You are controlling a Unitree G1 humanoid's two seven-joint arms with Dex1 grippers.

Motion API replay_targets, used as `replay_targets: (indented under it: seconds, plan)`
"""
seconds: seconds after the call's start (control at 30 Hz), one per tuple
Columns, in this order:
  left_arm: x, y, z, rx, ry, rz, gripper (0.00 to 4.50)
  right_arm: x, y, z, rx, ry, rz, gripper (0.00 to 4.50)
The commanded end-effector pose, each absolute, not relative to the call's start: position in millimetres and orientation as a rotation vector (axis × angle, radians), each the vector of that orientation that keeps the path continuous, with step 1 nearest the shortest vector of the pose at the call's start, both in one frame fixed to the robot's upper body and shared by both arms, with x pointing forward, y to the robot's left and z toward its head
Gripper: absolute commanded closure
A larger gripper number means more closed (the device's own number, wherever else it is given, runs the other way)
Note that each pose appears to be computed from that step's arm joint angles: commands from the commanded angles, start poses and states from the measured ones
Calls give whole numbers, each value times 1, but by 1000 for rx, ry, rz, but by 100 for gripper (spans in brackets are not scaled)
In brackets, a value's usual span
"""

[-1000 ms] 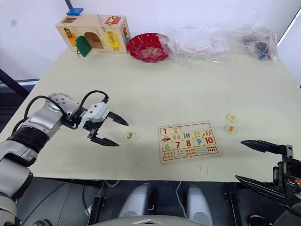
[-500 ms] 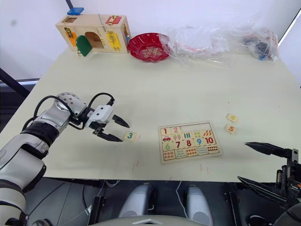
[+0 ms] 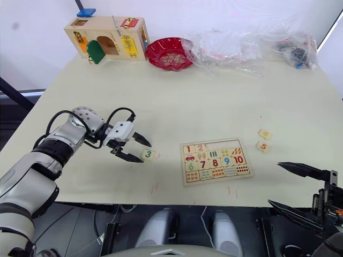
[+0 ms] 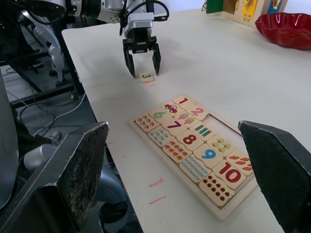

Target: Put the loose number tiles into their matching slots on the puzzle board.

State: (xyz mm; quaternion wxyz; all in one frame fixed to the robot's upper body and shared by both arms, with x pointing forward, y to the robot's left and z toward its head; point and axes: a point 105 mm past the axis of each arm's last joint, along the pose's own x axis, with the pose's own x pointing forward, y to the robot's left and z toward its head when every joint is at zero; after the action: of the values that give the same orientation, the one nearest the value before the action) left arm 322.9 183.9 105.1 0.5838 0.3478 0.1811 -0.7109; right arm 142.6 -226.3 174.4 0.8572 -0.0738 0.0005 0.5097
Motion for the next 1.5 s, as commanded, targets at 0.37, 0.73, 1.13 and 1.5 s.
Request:
replay_targets:
  seconds: [0.37,0.73,1.13,1.5]
  plan:
    - [322,185,120,822,380,-1669,355,142,-222,179,-180,-33,1067,0]
    - [301,145,180,831,315,-1584,355,142,-226,174,-181,-58,1019,0]
    - [292,70,205,829,533,-1356,355,141,-234,176,-210,-75,974,0]
    - [308,24,190,873,551,-1283,355,145,-242,177,-247,-78,949,0]
